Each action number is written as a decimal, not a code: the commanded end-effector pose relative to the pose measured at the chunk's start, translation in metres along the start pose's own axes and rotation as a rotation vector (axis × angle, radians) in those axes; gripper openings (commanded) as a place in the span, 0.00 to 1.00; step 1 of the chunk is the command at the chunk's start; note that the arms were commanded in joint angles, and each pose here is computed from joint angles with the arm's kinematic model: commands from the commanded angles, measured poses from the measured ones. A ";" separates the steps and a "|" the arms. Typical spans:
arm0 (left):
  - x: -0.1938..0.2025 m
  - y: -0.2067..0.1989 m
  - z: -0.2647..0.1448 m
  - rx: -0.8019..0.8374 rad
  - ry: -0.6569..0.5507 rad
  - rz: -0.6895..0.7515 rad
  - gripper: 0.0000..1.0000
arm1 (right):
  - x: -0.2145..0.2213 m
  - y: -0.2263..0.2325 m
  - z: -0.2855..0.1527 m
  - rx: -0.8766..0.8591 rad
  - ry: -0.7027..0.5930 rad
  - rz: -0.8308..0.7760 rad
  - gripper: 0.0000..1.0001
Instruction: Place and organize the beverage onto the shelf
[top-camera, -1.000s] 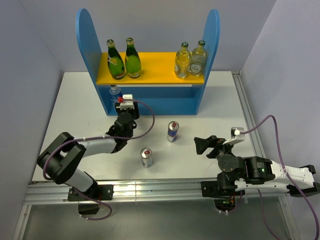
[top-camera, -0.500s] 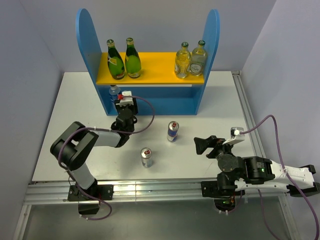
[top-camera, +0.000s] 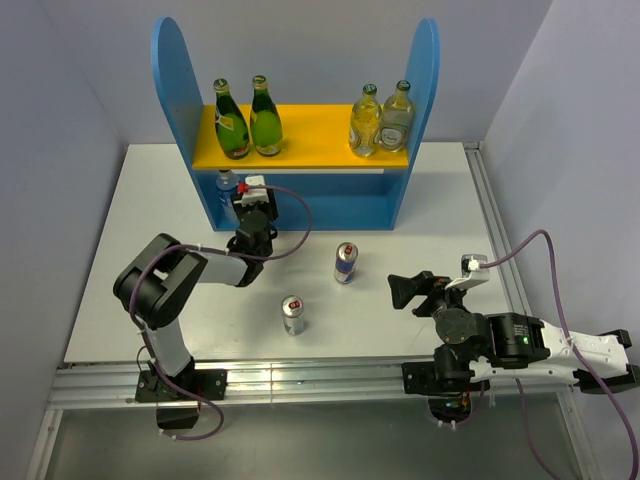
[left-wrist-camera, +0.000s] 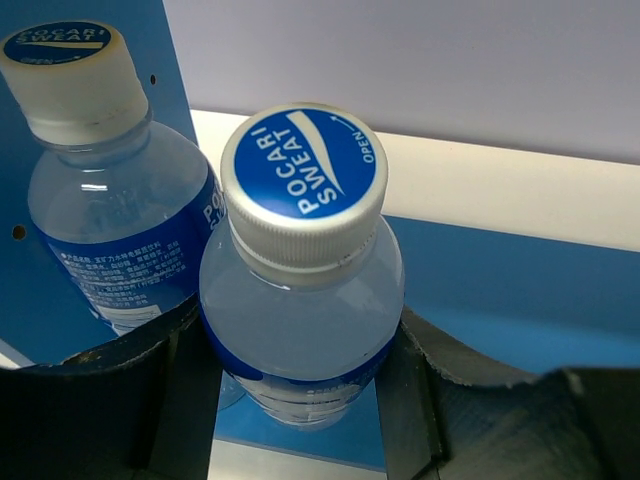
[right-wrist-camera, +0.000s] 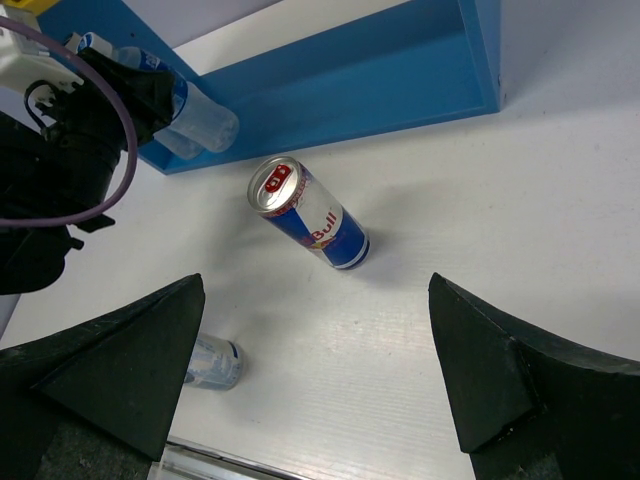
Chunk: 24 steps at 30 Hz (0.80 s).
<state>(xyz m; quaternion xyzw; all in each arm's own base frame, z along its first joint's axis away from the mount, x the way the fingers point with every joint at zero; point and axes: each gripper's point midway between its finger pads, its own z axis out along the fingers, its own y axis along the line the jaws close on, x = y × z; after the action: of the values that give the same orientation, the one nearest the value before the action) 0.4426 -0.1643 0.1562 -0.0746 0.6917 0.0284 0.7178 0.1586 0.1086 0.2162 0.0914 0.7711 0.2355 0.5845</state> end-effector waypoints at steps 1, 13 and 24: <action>-0.068 -0.008 0.016 -0.013 -0.171 -0.173 0.02 | -0.004 0.001 0.001 0.005 -0.023 0.018 1.00; -0.063 -0.010 0.018 0.021 -0.131 -0.159 0.80 | -0.005 0.000 0.001 0.005 -0.024 0.026 1.00; -0.069 -0.005 0.005 0.025 -0.091 -0.170 0.99 | -0.006 0.000 0.000 0.001 -0.025 0.031 1.00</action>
<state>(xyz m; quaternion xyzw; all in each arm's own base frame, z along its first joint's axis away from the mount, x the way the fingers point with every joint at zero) 0.4526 -0.1679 0.1938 -0.0966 0.6710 -0.0125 0.7350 0.1585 0.1079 0.2169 0.0937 0.7699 0.2386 0.5844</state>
